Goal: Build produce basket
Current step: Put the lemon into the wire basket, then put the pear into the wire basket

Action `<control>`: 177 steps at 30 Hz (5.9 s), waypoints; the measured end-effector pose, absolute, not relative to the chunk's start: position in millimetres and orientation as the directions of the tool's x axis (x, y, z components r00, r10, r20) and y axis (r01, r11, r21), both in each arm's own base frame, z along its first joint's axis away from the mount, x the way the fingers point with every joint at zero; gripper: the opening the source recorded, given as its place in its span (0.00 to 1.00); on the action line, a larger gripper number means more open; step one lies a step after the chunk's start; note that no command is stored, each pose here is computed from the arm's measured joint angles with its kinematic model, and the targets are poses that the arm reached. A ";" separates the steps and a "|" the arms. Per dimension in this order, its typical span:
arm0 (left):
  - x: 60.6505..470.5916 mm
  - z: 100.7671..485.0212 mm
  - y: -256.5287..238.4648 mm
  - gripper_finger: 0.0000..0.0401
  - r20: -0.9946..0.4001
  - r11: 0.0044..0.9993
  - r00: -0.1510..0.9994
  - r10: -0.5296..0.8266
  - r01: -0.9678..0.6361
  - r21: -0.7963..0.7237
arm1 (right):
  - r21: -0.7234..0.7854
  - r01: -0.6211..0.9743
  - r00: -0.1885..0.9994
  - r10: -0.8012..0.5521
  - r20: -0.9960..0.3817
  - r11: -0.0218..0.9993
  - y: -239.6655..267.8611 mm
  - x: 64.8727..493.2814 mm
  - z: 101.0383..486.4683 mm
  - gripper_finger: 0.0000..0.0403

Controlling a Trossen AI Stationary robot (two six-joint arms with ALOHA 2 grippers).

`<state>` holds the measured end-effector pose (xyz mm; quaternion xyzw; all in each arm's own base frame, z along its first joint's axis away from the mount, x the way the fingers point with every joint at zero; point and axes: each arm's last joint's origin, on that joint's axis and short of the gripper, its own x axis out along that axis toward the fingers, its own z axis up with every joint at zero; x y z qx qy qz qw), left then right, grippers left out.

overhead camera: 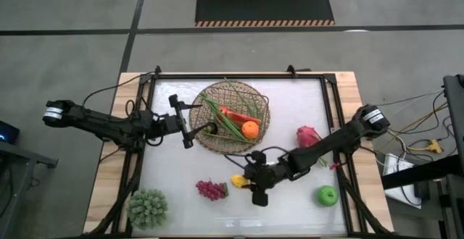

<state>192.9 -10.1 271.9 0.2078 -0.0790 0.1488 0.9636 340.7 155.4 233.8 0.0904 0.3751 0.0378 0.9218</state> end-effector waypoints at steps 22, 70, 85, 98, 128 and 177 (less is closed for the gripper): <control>192.2 272.0 -9.9 0.76 0.216 0.866 0.941 0.262 -0.328 0.378 | 0.081 -0.052 0.718 0.094 -0.689 0.995 -29.9 380.4 298.7 0.36; 192.4 268.8 -9.7 0.76 0.197 0.853 0.943 0.269 -0.328 0.406 | 0.095 -0.051 0.735 0.102 -0.670 0.994 -78.2 390.7 282.6 0.46; 192.3 268.3 -9.6 0.76 0.197 0.853 0.943 0.269 -0.328 0.406 | 0.305 0.016 0.668 0.216 -0.712 0.952 -15.1 351.9 323.6 0.32; 192.3 268.4 -9.6 0.76 0.198 0.853 0.943 0.269 -0.328 0.405 | 0.370 0.382 0.309 0.261 -0.915 0.847 34.7 316.1 305.8 0.21; 192.2 267.8 -9.6 0.76 0.196 0.853 0.943 0.269 -0.327 0.406 | -0.024 0.754 -0.145 0.130 -0.981 0.656 58.0 268.9 254.1 0.91; 192.2 267.6 -9.6 0.76 0.195 0.853 0.943 0.269 -0.327 0.406 | 0.073 0.685 -0.070 0.165 -0.984 0.725 66.3 261.8 193.0 0.79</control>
